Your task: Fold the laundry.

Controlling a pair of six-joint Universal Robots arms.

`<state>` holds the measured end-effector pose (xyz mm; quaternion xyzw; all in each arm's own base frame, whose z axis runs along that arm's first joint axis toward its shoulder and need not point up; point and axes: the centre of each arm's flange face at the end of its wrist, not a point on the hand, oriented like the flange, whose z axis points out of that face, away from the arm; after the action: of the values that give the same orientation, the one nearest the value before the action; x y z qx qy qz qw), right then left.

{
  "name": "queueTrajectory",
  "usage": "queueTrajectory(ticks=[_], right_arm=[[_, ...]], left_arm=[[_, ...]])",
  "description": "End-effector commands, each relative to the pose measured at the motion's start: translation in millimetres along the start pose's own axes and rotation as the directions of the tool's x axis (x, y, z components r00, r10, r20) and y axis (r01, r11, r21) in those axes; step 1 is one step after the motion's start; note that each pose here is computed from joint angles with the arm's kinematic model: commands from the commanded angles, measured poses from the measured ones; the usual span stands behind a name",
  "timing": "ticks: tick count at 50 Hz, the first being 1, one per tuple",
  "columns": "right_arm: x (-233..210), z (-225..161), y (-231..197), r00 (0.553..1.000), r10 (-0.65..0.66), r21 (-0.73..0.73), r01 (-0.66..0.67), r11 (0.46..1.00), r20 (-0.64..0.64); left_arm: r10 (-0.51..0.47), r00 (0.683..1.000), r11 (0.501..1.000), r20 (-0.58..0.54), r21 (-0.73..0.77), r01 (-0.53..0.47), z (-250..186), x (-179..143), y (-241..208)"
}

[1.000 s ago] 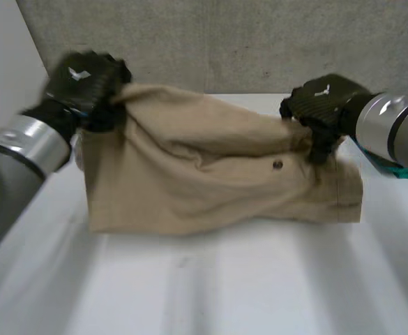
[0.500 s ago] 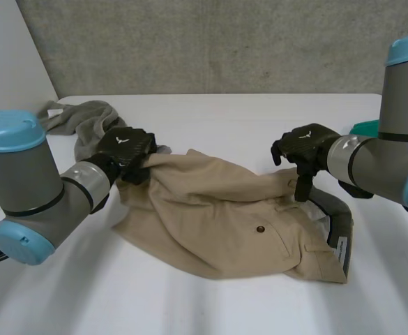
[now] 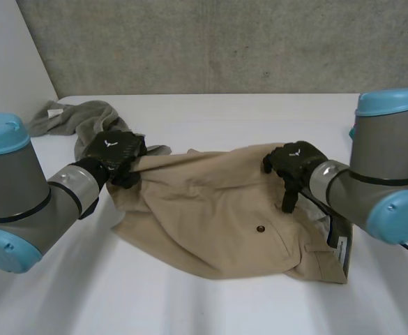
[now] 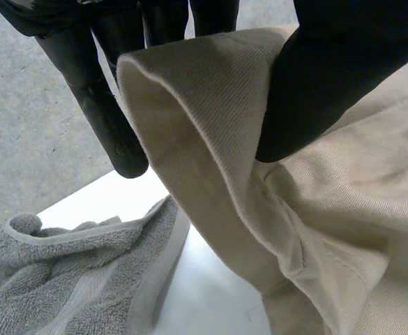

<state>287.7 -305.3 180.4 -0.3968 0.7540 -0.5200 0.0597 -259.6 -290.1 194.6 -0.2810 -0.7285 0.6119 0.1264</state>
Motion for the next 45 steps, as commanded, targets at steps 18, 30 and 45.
queueTrajectory(ticks=[18,30,45], right_arm=[[2.4,71.5,23.7,0.999,0.000,0.032,0.001,0.999,-0.051],[-1.7,84.3,37.1,0.999,-0.005,0.014,0.005,1.000,-0.042],[6.5,71.1,14.3,0.998,-0.003,0.060,0.007,0.998,-0.059]], left_arm=[[0.000,1.000,1.000,0.010,-0.001,0.000,3.5,-3.9,2.3],[0.001,1.000,1.000,0.013,0.004,-0.001,4.1,-4.5,1.2],[0.004,1.000,1.000,0.013,0.010,-0.004,3.5,-3.3,-1.0]])
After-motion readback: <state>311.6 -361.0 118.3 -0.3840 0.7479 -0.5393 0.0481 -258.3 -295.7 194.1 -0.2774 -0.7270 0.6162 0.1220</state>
